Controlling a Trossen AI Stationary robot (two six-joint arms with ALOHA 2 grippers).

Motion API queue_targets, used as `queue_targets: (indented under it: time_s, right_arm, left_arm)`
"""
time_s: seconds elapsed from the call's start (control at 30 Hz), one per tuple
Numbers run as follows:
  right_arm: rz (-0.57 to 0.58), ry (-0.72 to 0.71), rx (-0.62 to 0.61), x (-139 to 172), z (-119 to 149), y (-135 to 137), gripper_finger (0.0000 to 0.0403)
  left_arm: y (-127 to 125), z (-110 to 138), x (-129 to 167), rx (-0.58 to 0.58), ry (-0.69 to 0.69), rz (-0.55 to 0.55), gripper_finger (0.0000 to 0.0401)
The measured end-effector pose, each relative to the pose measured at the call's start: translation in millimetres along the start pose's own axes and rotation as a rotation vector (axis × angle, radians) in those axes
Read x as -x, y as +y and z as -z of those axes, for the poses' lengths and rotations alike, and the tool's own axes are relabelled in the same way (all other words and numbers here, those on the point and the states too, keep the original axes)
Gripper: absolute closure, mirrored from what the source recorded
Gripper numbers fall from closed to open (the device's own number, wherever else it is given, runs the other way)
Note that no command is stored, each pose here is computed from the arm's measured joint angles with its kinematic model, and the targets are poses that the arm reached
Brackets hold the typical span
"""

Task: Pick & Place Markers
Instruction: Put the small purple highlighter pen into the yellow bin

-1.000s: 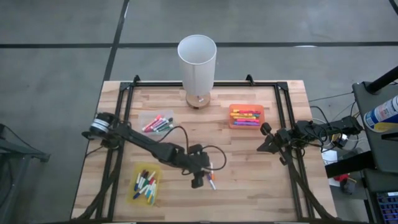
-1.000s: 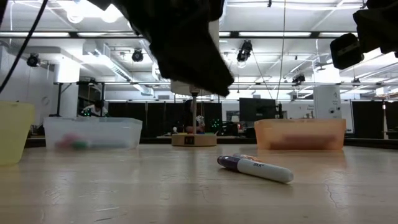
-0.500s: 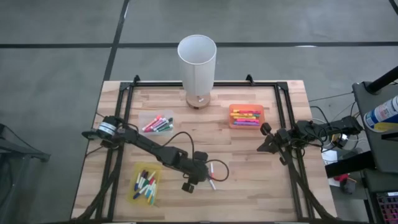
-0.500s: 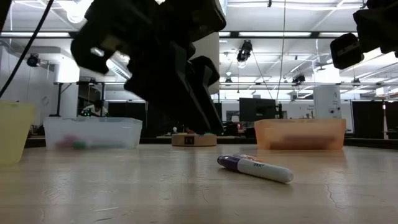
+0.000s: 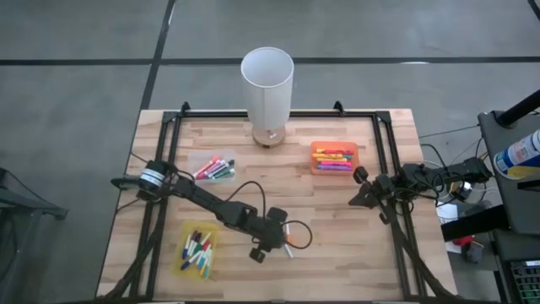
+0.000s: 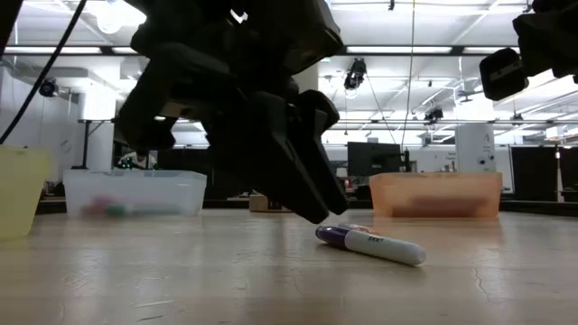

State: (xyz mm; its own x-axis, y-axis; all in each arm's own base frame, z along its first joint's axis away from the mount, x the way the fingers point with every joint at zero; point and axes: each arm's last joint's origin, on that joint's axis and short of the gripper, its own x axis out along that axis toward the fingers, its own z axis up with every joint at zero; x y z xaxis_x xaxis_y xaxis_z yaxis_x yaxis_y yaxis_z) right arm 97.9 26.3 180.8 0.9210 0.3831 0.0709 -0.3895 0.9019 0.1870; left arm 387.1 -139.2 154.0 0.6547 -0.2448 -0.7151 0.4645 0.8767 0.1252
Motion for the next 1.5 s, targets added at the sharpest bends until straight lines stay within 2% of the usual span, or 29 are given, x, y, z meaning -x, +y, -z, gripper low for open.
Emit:
queue_targets:
  time_s: [0.27,0.4,0.63,0.83,1.13,1.27,1.5]
  right_arm:
    - [0.000,0.000,0.000,0.0,0.0,0.0,0.0394]
    - [-0.001,0.000,0.000,0.0,0.0,0.0,0.0394]
    - [0.000,0.002,-0.001,0.0,0.2,0.0,0.0394]
    - [0.000,0.002,-0.001,0.0,0.3,0.0,0.0394]
    - [0.000,0.002,-0.001,0.0,0.2,0.0,0.0394]
    - [0.000,0.001,0.000,0.0,0.1,0.0,0.0394]
    - [0.000,0.001,-0.001,0.0,0.1,0.0,0.0394]
  left_arm:
    - [0.4,-0.7,-4.3,-0.020,-0.027,0.002,0.0252]
    - [-1.6,5.3,-12.6,-0.018,-0.012,0.050,0.0252]
    - [-4.7,6.0,-13.1,0.037,-0.001,0.067,0.0252]
    - [-8.7,11.8,-11.8,0.074,0.048,0.189,0.0252]
    - [-9.4,15.0,-10.2,0.279,0.112,0.186,0.0255]
    - [-9.3,15.7,-10.1,0.351,0.127,0.180,0.0278]
    - [-9.4,16.4,-9.9,0.382,0.135,0.178,0.0357]
